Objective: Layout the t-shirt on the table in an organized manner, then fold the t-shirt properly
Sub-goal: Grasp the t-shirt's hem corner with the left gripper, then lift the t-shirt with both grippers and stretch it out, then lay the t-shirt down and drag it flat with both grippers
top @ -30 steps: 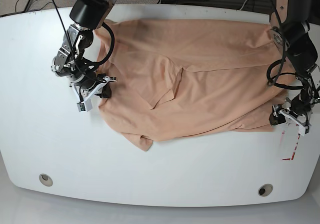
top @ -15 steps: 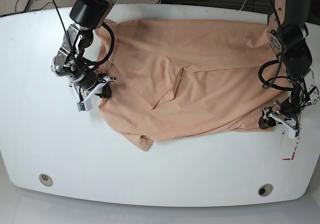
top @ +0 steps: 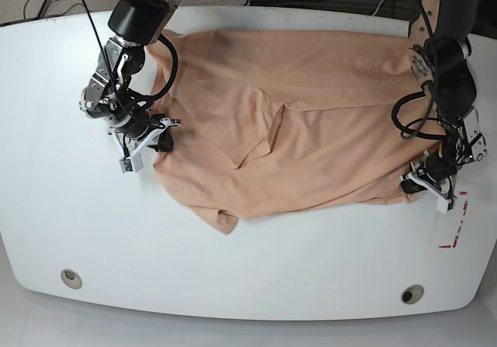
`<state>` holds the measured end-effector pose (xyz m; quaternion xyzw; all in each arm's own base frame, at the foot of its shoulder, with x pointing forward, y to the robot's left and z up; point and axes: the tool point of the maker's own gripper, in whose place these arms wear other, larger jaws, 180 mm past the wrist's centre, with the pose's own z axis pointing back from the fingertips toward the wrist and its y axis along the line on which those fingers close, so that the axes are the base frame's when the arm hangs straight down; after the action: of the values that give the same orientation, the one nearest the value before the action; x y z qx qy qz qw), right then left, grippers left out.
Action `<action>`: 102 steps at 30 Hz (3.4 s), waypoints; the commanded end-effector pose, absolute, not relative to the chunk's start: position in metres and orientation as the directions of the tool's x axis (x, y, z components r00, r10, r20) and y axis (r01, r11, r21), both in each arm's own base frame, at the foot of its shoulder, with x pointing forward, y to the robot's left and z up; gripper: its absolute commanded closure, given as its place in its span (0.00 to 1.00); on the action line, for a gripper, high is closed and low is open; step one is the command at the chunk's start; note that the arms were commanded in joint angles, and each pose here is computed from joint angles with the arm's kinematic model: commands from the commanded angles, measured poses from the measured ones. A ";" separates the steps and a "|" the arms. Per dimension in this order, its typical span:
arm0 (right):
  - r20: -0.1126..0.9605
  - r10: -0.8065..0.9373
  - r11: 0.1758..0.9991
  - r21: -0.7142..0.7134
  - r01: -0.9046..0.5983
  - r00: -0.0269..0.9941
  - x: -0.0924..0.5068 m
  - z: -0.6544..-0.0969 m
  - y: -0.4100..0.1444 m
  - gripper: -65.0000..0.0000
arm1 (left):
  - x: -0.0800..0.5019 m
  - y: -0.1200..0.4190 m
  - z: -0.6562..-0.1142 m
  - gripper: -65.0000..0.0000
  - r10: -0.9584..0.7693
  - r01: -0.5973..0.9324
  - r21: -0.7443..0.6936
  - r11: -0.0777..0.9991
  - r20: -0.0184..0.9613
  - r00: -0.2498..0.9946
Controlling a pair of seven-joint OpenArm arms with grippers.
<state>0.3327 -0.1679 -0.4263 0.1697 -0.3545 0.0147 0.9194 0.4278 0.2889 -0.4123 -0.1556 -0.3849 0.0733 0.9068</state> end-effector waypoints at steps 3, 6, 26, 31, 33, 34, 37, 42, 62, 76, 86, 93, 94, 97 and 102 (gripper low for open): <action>0.682 -0.060 0.955 0.252 -0.157 0.729 0.341 -0.412 -0.176 0.97 | 0.447 0.305 -0.370 1.00 0.185 0.023 -0.257 0.966 0.752 0.633; 0.708 -0.041 0.963 0.217 -0.162 0.705 0.342 -0.399 -0.182 0.97 | 0.440 0.313 -0.362 1.00 0.137 0.031 -0.204 0.978 0.753 0.644; 0.857 0.272 0.929 -0.116 -0.351 0.437 0.423 -0.270 -0.181 0.97 | 0.474 0.314 -0.173 1.00 -0.063 0.081 0.036 0.996 0.931 0.360; 0.871 0.346 0.917 -0.234 -0.324 0.350 0.449 -0.209 -0.199 0.96 | 0.474 0.315 -0.093 1.00 -0.125 0.055 0.115 0.992 0.966 0.227; 0.869 0.386 0.904 -0.290 -0.313 0.311 0.460 -0.179 -0.203 0.96 | 0.472 0.316 -0.058 1.00 -0.150 0.035 0.146 0.989 0.973 0.175; 0.866 0.401 0.899 -0.310 -0.308 0.299 0.463 -0.169 -0.205 0.96 | 0.471 0.316 -0.044 1.00 -0.158 0.026 0.156 0.987 0.976 0.152; 0.857 0.457 0.878 -0.392 -0.275 0.238 0.477 -0.118 -0.214 0.96 | 0.464 0.318 0.009 1.00 -0.184 -0.012 0.186 0.983 0.981 0.061; 0.847 0.510 0.857 -0.483 -0.181 0.153 0.488 -0.030 -0.229 0.96 | 0.447 0.329 0.082 1.00 -0.216 -0.080 0.212 0.974 0.975 -0.044; 0.799 0.589 0.808 -0.582 -0.086 0.124 0.452 -0.005 -0.235 0.96 | 0.429 0.337 0.067 0.99 -0.265 -0.121 0.266 0.956 0.964 0.019; 0.743 0.422 0.907 -0.343 -0.245 0.520 0.353 -0.243 -0.236 0.97 | 0.363 0.344 -0.143 1.00 -0.208 -0.013 0.231 0.973 0.898 0.387; 0.681 0.327 0.941 -0.170 -0.294 0.655 0.277 -0.332 -0.209 0.97 | 0.286 0.357 -0.242 1.00 -0.116 0.003 0.143 0.990 0.788 0.605; 0.683 0.274 0.952 -0.093 -0.292 0.677 0.262 -0.348 -0.188 0.96 | 0.256 0.351 -0.275 1.00 -0.113 0.037 0.121 0.992 0.716 0.689; 0.685 0.269 0.953 -0.087 -0.290 0.677 0.262 -0.348 -0.186 0.95 | 0.254 0.350 -0.278 1.00 -0.109 0.037 0.116 0.993 0.713 0.693; 0.712 0.244 0.956 -0.063 -0.286 0.658 0.272 -0.342 -0.175 0.83 | 0.247 0.347 -0.287 1.00 -0.099 0.038 0.102 0.994 0.697 0.710; 0.761 0.234 0.945 -0.032 -0.324 0.605 0.294 -0.328 -0.145 0.40 | 0.242 0.347 -0.292 1.00 -0.098 0.039 0.101 0.994 0.683 0.723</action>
<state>0.2714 -0.1639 -0.3524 0.0363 -0.3674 0.1452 0.9179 0.2372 0.3422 -0.3049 0.0286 -0.3535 -0.0280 0.9346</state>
